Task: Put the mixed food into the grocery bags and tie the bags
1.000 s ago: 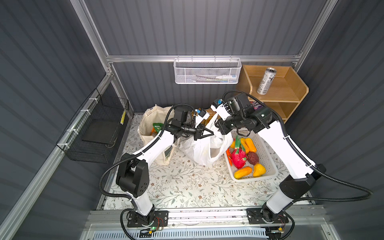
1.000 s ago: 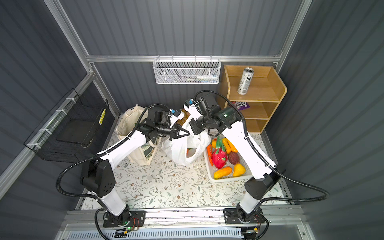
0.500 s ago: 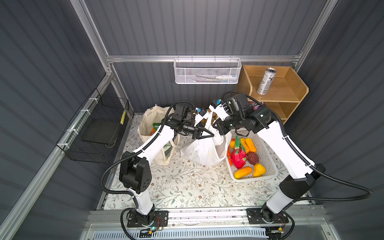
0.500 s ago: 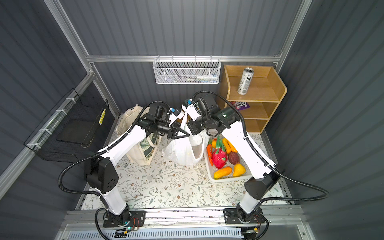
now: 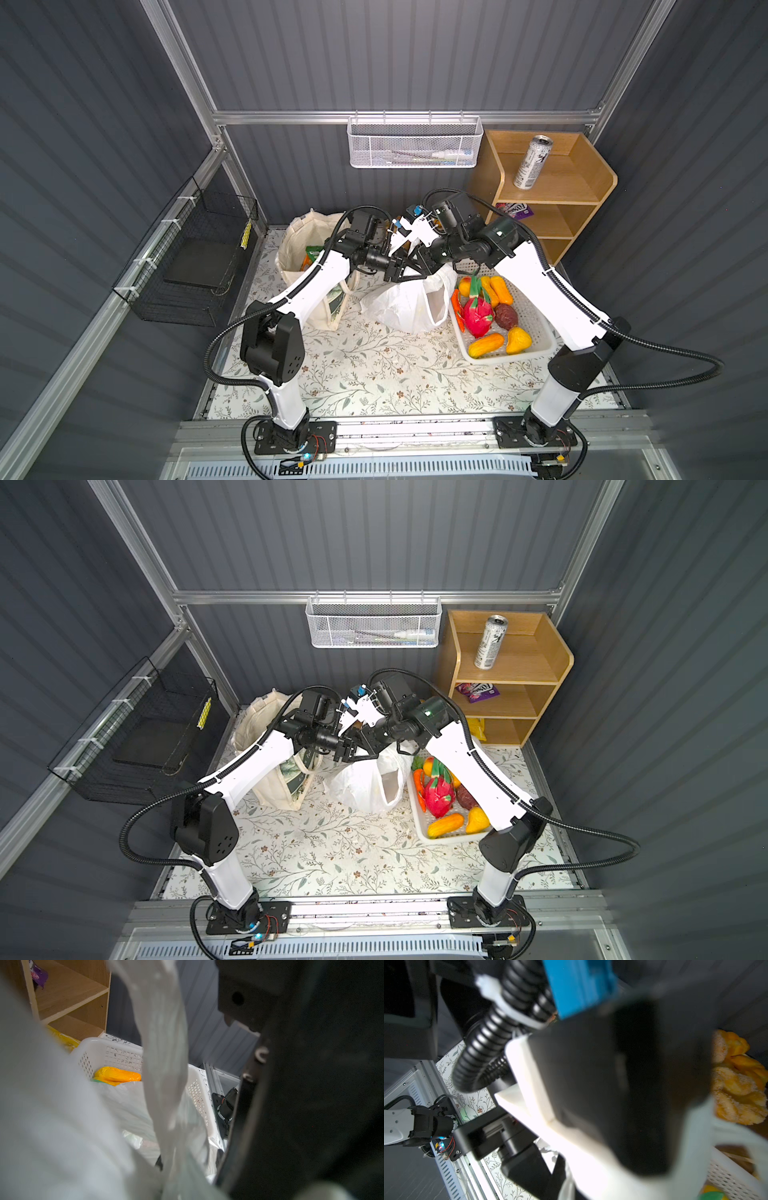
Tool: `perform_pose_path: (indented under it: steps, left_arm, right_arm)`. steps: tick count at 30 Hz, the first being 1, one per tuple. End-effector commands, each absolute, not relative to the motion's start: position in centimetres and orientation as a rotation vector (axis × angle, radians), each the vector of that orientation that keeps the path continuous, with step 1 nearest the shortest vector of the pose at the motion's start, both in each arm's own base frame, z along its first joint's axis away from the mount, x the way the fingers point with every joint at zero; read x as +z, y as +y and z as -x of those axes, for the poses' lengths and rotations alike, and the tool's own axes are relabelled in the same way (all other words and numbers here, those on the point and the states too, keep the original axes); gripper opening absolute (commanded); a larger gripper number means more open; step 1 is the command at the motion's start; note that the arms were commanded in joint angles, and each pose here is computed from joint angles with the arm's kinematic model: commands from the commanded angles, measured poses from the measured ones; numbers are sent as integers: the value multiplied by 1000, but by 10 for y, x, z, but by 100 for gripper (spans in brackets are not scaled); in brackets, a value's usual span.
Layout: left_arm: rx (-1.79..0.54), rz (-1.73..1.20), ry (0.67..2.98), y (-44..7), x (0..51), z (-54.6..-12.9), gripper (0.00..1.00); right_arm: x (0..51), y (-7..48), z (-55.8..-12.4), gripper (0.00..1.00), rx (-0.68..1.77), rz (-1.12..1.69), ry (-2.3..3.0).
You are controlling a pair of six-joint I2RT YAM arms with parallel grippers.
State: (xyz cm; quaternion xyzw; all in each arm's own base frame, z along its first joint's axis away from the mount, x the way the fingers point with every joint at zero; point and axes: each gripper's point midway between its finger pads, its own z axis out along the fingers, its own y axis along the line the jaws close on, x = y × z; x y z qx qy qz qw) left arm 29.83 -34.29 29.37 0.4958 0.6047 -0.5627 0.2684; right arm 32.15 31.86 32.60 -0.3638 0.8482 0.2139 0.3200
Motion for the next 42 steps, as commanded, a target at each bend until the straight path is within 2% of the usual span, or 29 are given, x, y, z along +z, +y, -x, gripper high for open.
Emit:
perform_pose_path:
  steps: [1, 10, 13, 16, 18, 22, 25, 29, 42]
  left_arm:
    - [-1458, -1301, 1553, -342, 314, -301, 34]
    - [-1434, -1233, 1520, -342, 318, -309, 9]
    - [-1447, -1216, 1540, -342, 309, -309, 2]
    - [-1452, -1212, 1544, -342, 307, -310, 0]
    - [-1454, -1210, 1549, -343, 306, -310, 0]
    - [-1460, -1207, 1557, -343, 302, -311, 0]
    - [-1460, -1209, 1550, -343, 303, -311, 0]
    - [-1461, -1215, 1544, -343, 304, -310, 0]
    - [-1468, -1231, 1520, -343, 305, -308, 0]
  right_arm:
    - [327, 323, -316, 0, 596, 950, 2238]
    - [336, 321, -314, 2, 610, 915, 2223]
    - [335, 320, -314, 14, 609, 910, 2227]
    - [342, 316, -314, 36, 610, 889, 2220]
    - [353, 311, -314, 47, 638, 867, 2205]
    - [388, 294, -303, 60, 741, 820, 2140]
    - [412, 278, -296, 65, 803, 777, 2081]
    - [424, 254, -313, 68, 846, 666, 2055]
    - [384, 276, -370, 71, 930, 652, 2168]
